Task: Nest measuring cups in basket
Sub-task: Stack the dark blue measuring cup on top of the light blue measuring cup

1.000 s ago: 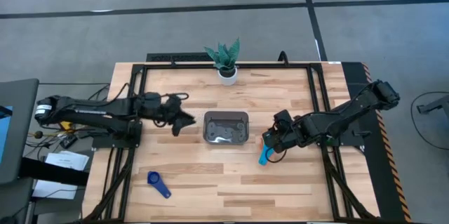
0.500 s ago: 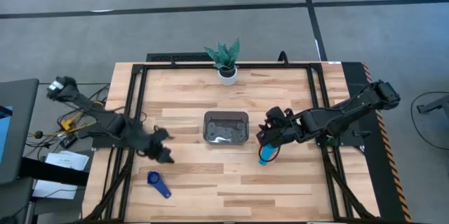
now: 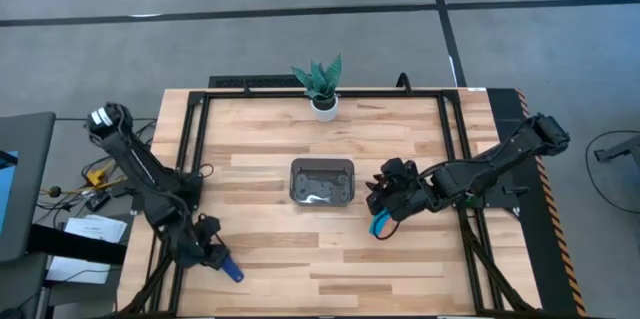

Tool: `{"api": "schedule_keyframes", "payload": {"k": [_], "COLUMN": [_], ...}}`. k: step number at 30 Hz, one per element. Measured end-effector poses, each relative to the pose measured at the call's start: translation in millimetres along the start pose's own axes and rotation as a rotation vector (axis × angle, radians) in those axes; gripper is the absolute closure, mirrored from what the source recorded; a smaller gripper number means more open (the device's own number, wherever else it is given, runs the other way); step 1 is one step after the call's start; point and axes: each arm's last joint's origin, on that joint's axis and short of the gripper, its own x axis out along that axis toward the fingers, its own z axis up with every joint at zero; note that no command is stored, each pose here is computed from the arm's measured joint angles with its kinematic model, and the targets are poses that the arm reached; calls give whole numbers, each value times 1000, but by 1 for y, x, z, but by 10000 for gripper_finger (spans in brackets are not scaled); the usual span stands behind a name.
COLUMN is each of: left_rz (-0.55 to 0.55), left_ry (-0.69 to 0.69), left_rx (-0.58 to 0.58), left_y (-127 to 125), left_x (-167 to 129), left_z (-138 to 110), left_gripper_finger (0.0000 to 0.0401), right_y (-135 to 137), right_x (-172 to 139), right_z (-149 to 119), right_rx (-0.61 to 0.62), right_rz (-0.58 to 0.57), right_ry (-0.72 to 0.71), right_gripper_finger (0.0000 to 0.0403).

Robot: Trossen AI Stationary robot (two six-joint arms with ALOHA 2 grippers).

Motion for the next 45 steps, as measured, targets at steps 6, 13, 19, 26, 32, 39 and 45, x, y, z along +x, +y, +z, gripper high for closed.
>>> {"api": "schedule_keyframes", "payload": {"k": [6,13,19,26,32,39,45], "left_rz": [46,126,176,133,80,103,137], "left_ry": [-22,-87,-138,-143,-163,-205,-225], "left_rx": [4,26,29,70,85,110,112], "left_y": [4,13,19,15,12,15,17], "left_x": [9,14,12,13,13,13,17], "left_z": [-2,-1,3,2,1,4,6], "left_gripper_finger": [305,305,305,305,305,312,335], "right_y": [3,11,15,17,18,19,18], "right_x": [0,-2,-2,-4,-6,-6,-6], "right_z": [2,4,6,6,4,3,3], "right_rx": [114,176,212,223,219,219,218], "right_rz": [24,91,128,155,165,167,166], "right_ry": [-18,-38,-54,-41,-32,-29,-28], "right_gripper_finger": [233,241,251,264,268,268,268]}}
